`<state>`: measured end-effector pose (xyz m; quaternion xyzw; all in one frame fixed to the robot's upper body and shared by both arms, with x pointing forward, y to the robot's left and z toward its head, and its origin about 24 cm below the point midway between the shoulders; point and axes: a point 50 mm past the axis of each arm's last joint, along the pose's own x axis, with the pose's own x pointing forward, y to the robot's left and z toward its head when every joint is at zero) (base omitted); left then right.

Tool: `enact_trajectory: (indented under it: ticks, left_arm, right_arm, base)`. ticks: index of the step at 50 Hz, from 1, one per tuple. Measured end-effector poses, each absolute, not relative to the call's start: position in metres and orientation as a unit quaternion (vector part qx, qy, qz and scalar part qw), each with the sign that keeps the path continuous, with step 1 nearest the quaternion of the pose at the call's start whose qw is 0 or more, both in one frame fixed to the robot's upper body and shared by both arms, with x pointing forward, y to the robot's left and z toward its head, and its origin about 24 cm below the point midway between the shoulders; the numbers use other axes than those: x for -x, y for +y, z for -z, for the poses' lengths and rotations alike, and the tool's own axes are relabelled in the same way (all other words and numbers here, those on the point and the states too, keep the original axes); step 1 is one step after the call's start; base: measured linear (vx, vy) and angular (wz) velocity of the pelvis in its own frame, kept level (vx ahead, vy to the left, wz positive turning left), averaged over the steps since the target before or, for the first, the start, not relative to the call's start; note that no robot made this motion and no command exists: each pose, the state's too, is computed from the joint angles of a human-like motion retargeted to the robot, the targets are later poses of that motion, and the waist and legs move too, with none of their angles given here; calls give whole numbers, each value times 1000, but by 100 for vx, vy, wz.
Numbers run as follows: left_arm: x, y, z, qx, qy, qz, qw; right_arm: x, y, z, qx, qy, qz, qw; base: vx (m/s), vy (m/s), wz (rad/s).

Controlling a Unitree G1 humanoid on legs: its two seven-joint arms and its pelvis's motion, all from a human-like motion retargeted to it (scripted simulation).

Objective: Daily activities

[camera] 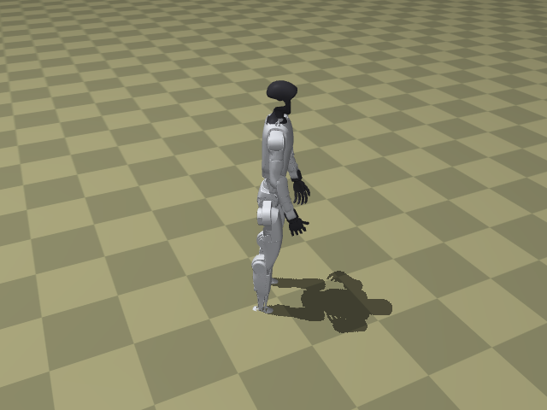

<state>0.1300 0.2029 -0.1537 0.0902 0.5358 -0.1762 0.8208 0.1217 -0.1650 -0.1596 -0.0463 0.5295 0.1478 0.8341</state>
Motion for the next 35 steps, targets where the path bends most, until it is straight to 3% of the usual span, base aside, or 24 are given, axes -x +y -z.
enact_trajectory:
  ticks: [15, 28, 35]
  left_arm:
    - [-144, 205, 149, -87, 535, 188, 819]
    - [-147, 226, 139, -76, 504, 169, 843]
    - [-187, 235, 95, -89, 378, 220, 895]
  right_arm:
    - [-115, -154, 163, 57, 552, -212, 804]
    - [-155, -148, 147, 37, 491, -207, 846]
    - [-182, -169, 132, 43, 448, -183, 874]
  base:
    - [-1, -1, 19]
    - [2, 0, 24]
    - [5, 0, 25]
